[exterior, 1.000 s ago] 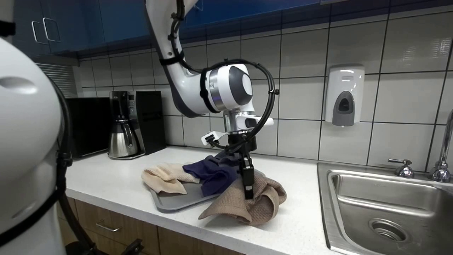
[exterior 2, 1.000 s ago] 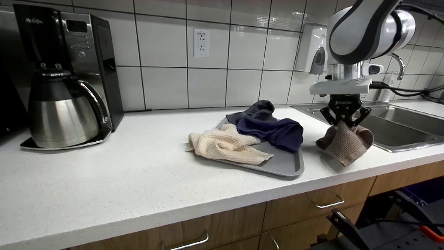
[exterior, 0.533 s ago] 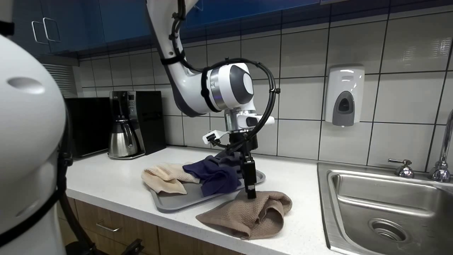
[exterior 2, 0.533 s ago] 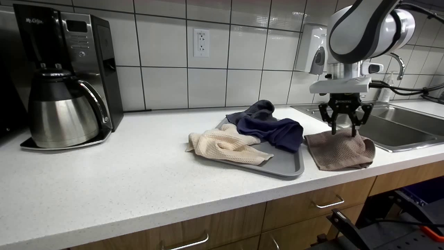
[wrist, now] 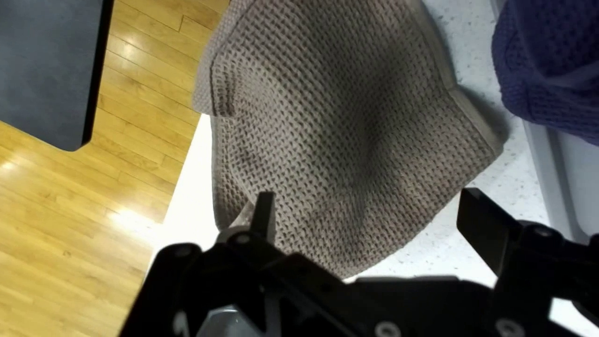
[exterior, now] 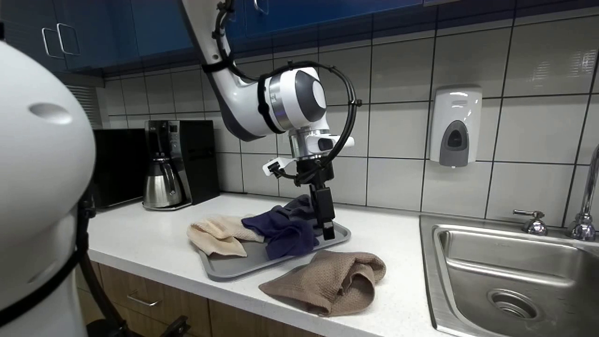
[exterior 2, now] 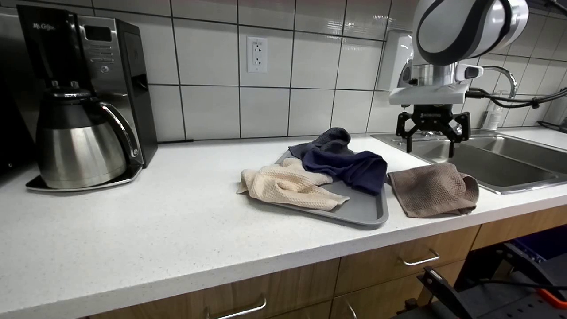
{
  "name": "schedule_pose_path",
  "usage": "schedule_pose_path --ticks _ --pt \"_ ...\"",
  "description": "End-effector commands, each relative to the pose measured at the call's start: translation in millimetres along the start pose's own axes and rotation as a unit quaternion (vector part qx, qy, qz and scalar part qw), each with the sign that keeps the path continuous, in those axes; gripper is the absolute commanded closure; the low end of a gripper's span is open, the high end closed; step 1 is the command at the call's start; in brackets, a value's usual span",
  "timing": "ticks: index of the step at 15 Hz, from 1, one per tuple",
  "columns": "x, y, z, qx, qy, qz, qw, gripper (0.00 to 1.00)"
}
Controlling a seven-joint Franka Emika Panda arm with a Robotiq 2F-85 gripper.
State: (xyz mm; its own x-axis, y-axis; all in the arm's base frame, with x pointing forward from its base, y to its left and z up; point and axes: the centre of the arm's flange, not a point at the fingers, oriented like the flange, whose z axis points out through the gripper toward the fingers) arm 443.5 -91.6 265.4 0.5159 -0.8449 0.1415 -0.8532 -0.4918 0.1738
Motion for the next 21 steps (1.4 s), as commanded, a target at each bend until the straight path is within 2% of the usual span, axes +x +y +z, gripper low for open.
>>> schedule_pose_path --ticks 1,9,14,21 --pt "-14.2 -9.2 -29.9 0.007 0.012 -0.039 0.9992 0.00" --pt "-44.2 -44.8 -55.1 0.016 0.019 -0.120 0.9925 0.00" --pt "-57.1 -62.3 -58.3 0.010 0.003 -0.160 0.9871 0.00" --pt "-57.8 -84.3 -47.0 0.002 -0.019 -0.175 0.9845 0.00"
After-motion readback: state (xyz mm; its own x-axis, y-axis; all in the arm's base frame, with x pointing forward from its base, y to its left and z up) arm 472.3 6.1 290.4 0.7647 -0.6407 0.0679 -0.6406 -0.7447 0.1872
